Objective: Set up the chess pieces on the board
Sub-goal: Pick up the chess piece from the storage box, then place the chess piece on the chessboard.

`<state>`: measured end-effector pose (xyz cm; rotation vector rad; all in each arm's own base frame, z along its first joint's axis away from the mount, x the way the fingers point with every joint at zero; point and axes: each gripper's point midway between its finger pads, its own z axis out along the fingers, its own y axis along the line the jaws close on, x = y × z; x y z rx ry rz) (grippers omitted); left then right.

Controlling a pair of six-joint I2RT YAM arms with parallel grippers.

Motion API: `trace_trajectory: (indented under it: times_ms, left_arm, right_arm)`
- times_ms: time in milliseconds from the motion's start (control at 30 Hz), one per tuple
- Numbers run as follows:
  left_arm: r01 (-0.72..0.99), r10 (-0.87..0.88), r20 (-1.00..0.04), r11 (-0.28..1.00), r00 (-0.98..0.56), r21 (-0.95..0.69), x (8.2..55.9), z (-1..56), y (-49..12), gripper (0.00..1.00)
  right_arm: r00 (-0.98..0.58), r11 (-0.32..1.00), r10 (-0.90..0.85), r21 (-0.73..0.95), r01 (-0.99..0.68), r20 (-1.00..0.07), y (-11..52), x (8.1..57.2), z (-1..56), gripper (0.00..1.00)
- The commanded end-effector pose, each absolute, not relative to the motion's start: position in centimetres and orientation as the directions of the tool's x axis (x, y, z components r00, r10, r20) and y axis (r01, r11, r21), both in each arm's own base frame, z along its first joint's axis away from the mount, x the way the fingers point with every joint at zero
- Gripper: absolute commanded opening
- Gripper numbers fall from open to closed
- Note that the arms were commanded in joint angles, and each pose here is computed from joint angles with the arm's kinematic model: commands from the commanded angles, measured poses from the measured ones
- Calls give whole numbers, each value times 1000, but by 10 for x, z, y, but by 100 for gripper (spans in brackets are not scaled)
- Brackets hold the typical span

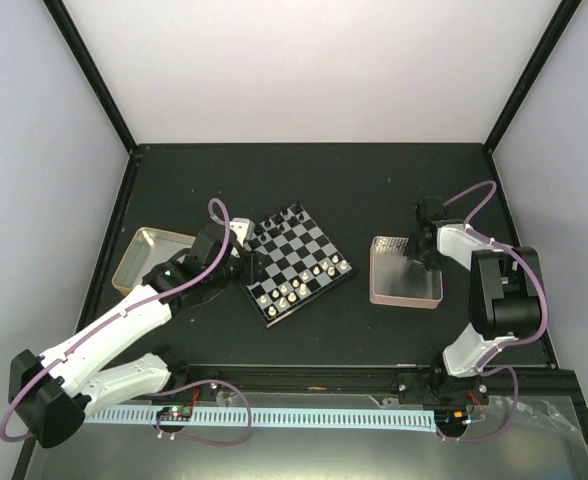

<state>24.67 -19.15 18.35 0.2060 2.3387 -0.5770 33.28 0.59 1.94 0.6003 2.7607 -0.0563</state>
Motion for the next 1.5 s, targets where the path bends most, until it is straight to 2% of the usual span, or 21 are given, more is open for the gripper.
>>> trace_trajectory:
  times_ms: [0, 200, 267, 400, 500, 567, 633, 767, 867, 1033, 1133, 1367, 1467]
  left_arm:
    - [315, -45, -699, 871, -714, -378, 252, 206, -196, 44]
    - [323, -50, -702, 863, -711, -389, 251, 210, -198, 47]
    - [353, -37, -705, 846, -709, -400, 249, 214, -203, 49]
    - [374, -38, -702, 825, -711, -423, 248, 218, -210, 55]
    - [386, -55, -696, 799, -716, -460, 248, 224, -217, 60]
    - [415, -71, -695, 758, -715, -504, 245, 233, -227, 64]
    - [446, -90, -688, 699, -720, -559, 241, 245, -238, 69]
    - [505, -120, -659, 546, -743, -669, 228, 272, -260, 76]
    - [516, -140, -635, 464, -760, -720, 222, 288, -268, 78]
    - [541, -159, -620, 356, -768, -762, 214, 306, -276, 79]
    - [538, -140, -596, 306, -790, -785, 208, 305, -282, 76]
    - [539, -10, -550, 190, -835, -821, 188, 301, -297, 38]
    - [535, 0, -545, 194, -838, -823, 185, 295, -295, 32]
  right_arm:
    - [-857, 915, 392, 45, 401, -333, 7, 347, 21, 25]
    - [-845, 916, 397, 93, 391, -359, 12, 344, 36, 10]
    - [-840, 919, 393, 141, 367, -374, 19, 343, 48, 8]
    - [-854, 917, 366, 299, 264, -370, 47, 333, 75, 6]
    - [-873, 871, 311, 480, 103, -377, 88, 321, 104, 5]
    - [-881, 800, 215, 593, -88, -421, 128, 310, 134, 4]
    - [-862, 726, 87, 624, -288, -499, 167, 294, 164, 4]
    - [-763, 474, -108, 642, -603, -637, 238, 244, 223, 4]
    - [-656, 310, -192, 589, -747, -730, 273, 205, 252, 6]
    - [-573, 210, -299, 533, -820, -763, 294, 177, 262, 7]
    - [-541, 179, -337, 512, -840, -771, 302, 169, 264, 7]
    - [-538, 194, -342, 503, -842, -770, 309, 176, 271, 6]
    - [-549, 211, -332, 507, -836, -767, 310, 180, 273, 6]
